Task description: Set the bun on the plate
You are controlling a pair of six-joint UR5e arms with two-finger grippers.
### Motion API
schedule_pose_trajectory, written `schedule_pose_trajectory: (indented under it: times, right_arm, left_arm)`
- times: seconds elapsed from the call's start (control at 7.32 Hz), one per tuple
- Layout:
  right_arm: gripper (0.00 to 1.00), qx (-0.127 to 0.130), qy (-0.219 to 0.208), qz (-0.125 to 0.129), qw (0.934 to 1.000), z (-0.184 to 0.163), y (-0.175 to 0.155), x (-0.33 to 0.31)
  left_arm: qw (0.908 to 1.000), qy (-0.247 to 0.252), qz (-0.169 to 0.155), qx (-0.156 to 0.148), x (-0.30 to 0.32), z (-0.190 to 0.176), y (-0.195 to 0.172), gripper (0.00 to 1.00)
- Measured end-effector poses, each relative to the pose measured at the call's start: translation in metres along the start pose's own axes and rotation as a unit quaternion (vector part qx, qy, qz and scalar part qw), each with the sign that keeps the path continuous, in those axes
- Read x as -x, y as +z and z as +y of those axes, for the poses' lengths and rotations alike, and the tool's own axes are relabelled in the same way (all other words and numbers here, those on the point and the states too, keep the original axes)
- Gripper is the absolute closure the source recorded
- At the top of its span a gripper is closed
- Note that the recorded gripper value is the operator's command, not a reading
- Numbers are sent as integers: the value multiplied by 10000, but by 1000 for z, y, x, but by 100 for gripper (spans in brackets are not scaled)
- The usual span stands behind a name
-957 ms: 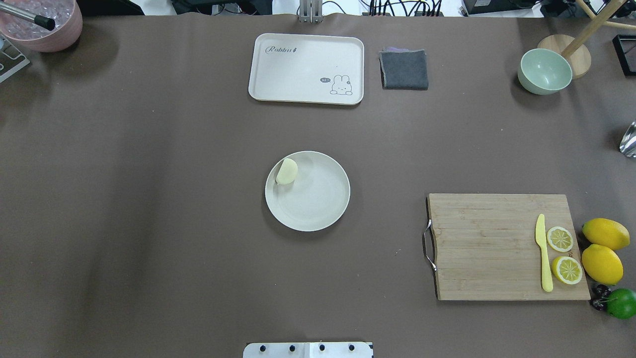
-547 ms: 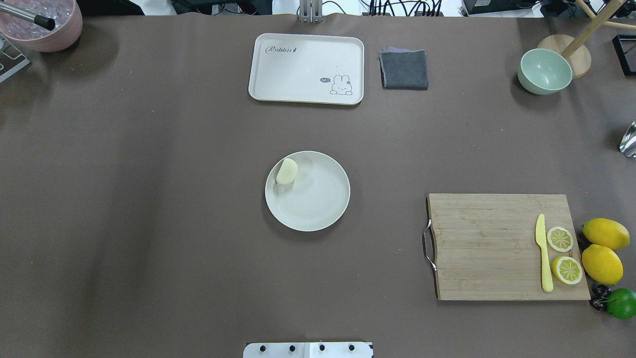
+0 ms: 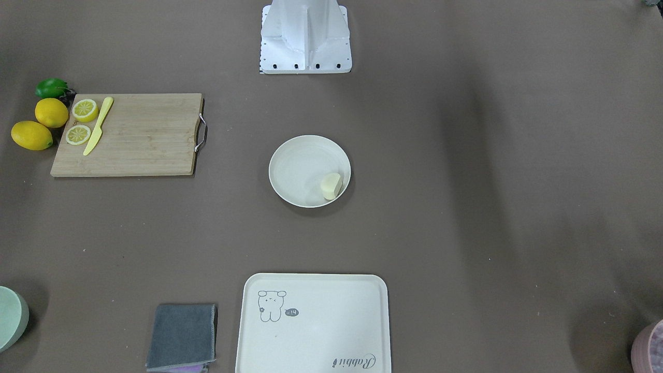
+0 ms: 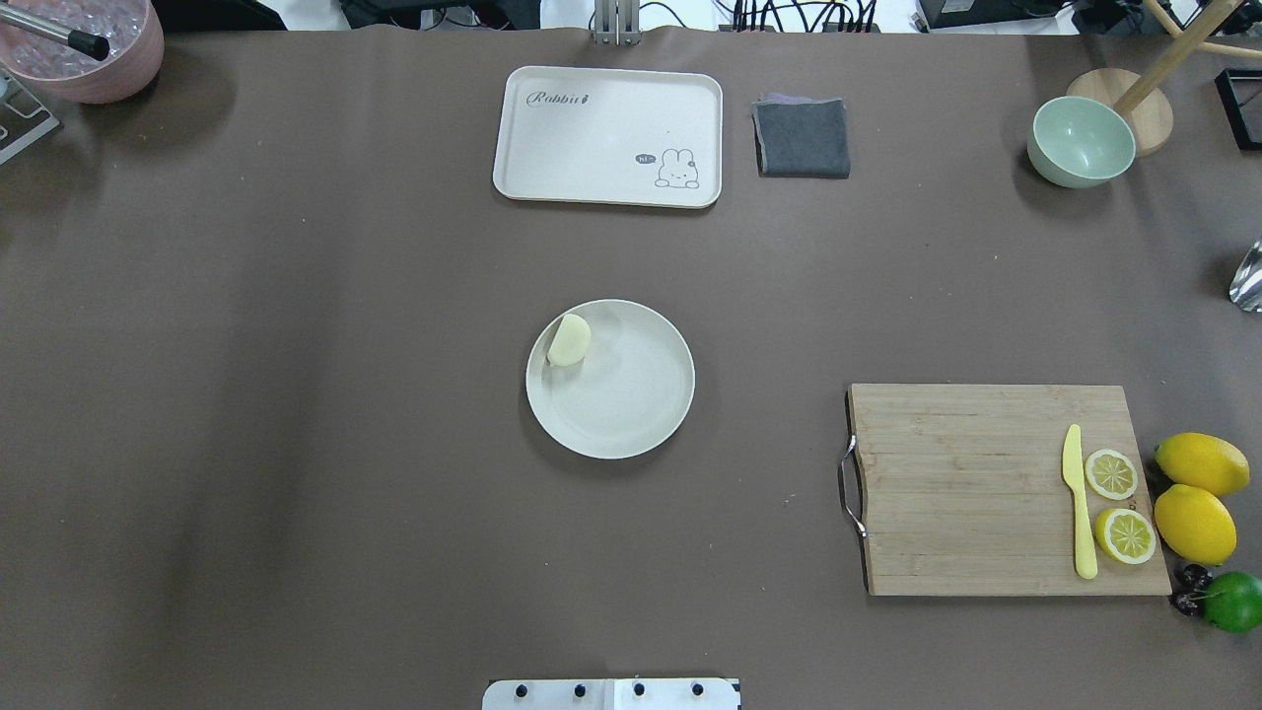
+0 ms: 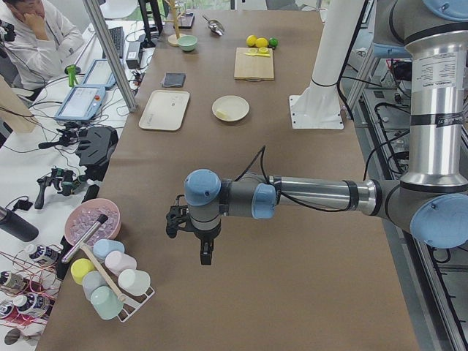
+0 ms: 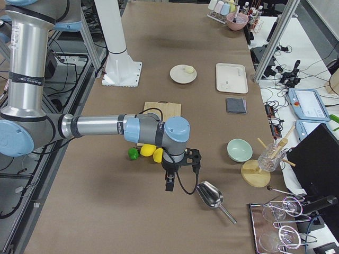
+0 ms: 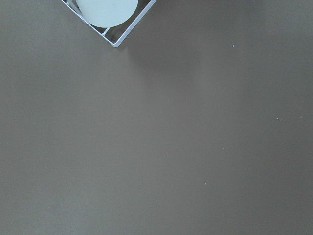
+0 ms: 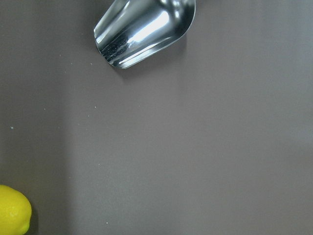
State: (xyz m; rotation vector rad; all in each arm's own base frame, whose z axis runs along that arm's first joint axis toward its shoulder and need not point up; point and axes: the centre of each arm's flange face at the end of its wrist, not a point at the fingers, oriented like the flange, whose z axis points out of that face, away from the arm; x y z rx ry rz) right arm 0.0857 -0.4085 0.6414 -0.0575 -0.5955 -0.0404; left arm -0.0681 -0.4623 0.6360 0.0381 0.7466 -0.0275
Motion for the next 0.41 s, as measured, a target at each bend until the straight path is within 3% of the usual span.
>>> schedule_pose_trajectory:
  times: [0.41]
  right_arm:
    - [0,0,7,0,10000,0,0,0]
  left_arm:
    - [10000,-2,-1,11,1,1,1,2]
